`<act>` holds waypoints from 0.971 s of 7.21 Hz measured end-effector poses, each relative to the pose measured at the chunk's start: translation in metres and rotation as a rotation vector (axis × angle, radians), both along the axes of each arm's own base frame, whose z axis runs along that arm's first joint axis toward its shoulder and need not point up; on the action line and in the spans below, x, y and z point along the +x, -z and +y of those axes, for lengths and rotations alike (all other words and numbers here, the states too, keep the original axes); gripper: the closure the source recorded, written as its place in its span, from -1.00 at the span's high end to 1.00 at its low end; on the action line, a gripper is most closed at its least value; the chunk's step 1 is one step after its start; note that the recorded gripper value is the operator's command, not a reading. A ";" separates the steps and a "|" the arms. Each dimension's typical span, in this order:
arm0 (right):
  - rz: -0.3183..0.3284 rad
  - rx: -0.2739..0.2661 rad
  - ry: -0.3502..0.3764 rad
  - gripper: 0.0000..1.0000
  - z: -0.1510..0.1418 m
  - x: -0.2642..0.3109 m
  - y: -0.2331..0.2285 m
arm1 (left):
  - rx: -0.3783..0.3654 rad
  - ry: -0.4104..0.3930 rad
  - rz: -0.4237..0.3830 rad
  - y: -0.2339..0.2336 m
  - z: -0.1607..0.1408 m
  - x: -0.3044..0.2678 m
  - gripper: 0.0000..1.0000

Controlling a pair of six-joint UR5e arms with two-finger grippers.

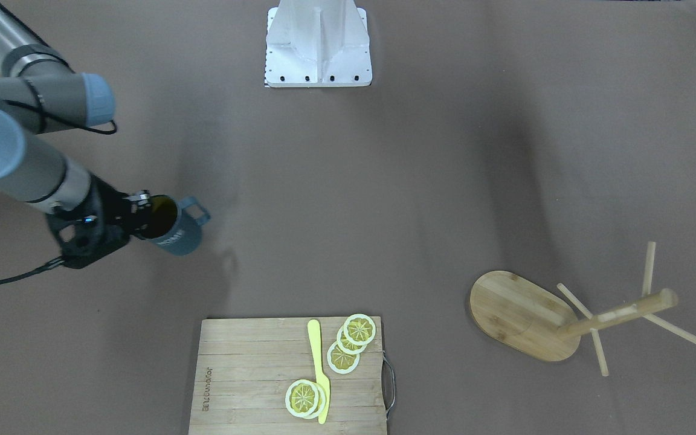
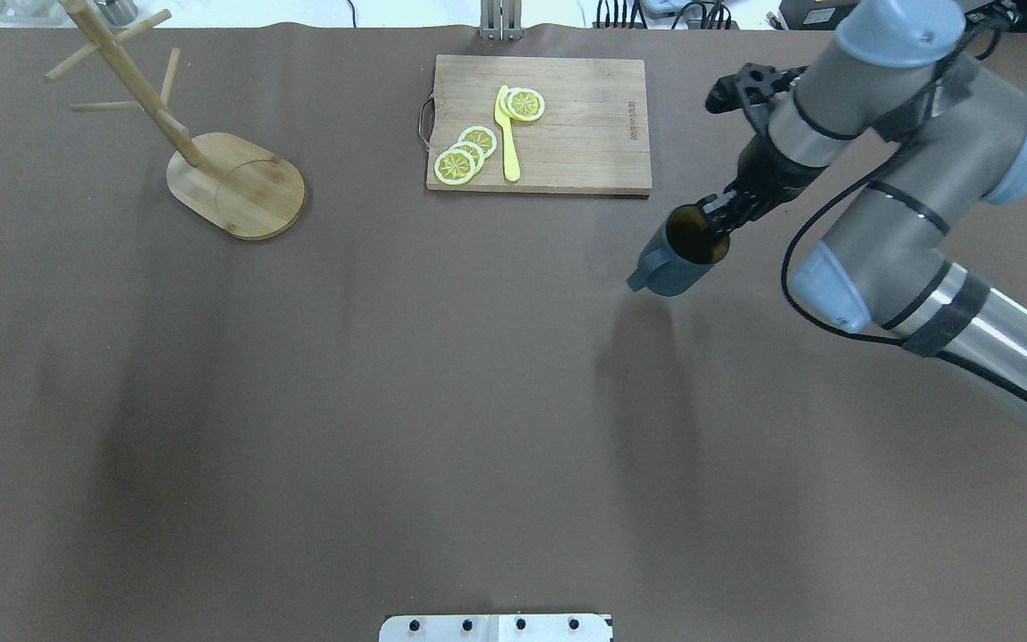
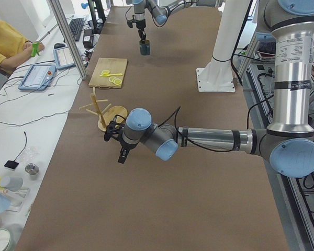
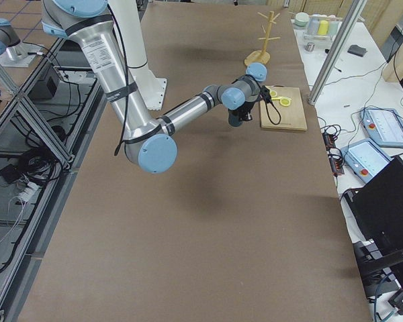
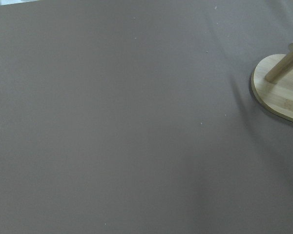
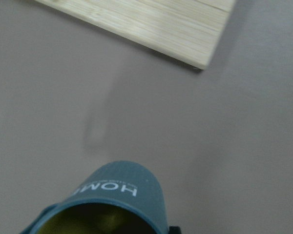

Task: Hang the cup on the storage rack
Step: 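Carry the teal mug toward the table center and set it down with the right gripper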

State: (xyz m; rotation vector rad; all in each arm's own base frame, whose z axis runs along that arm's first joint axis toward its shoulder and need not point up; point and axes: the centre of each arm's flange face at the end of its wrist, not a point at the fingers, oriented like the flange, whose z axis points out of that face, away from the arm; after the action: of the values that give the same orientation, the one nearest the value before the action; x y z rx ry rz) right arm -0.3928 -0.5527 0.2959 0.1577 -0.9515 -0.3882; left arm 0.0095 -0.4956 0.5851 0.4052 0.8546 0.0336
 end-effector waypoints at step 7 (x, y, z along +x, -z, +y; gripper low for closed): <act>0.005 0.019 -0.007 -1.00 0.065 -0.177 0.123 | 0.000 -0.043 0.017 0.005 -0.006 0.017 0.96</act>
State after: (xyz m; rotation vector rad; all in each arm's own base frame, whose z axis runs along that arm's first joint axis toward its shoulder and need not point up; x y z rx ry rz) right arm -0.5696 -0.4874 0.1733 0.1771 -0.9421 -0.3914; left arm 0.0264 -0.5016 0.5805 0.3879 0.8795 0.0697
